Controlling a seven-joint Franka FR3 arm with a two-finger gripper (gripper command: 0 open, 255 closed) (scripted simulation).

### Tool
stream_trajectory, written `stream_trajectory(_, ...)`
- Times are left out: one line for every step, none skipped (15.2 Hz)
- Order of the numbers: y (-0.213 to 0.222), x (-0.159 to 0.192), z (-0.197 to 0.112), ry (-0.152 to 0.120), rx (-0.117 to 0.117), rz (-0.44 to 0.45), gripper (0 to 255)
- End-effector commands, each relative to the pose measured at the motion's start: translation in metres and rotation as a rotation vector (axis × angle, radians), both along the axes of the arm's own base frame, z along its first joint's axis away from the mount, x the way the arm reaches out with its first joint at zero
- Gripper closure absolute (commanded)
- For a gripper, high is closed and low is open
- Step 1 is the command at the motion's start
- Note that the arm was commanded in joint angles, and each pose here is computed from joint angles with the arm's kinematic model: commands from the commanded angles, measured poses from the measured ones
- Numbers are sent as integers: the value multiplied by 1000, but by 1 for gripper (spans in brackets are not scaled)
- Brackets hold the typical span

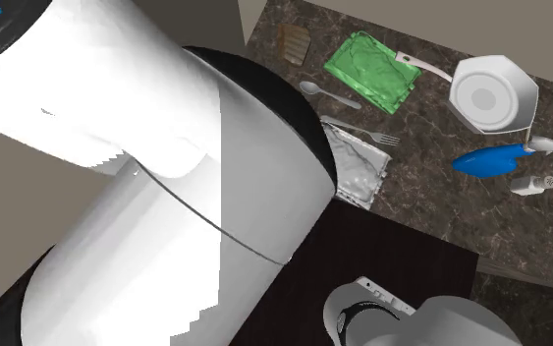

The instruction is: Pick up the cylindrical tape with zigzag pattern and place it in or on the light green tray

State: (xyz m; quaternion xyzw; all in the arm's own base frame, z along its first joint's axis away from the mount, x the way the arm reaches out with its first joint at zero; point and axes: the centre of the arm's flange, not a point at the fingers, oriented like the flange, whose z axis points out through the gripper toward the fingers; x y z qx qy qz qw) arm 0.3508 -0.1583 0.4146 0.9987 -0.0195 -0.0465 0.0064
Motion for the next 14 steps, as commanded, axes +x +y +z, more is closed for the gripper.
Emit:
stream_trajectory(-19,7,-19,-7,-1,0,0)
stream_trajectory(-27,10,-28,-10,-1,-1,0)
stream_trajectory(-35,14,-38,-12,-1,-1,0)
stream_trajectory(-43,17,-48,-15,-1,-2,0)
stream_trajectory(-51,21,-58,-17,0,-2,0)
stream_trajectory(-59,24,-67,-20,0,-3,0)
stream_trajectory(-67,28,-77,-23,0,-3,0)
stream_trajectory(-75,32,-87,-25,0,-3,0)
stream_trajectory(-82,35,-96,-28,0,-4,0)
stream_trajectory(-90,39,-106,-30,0,-4,0)
stream_trajectory(-98,43,-116,-33,1,-5,0)
stream_trajectory(-106,46,-125,-35,1,-5,0)
stream_trajectory(-114,50,-135,-38,1,-6,0)
stream_trajectory(-122,54,-145,-41,1,-6,0)
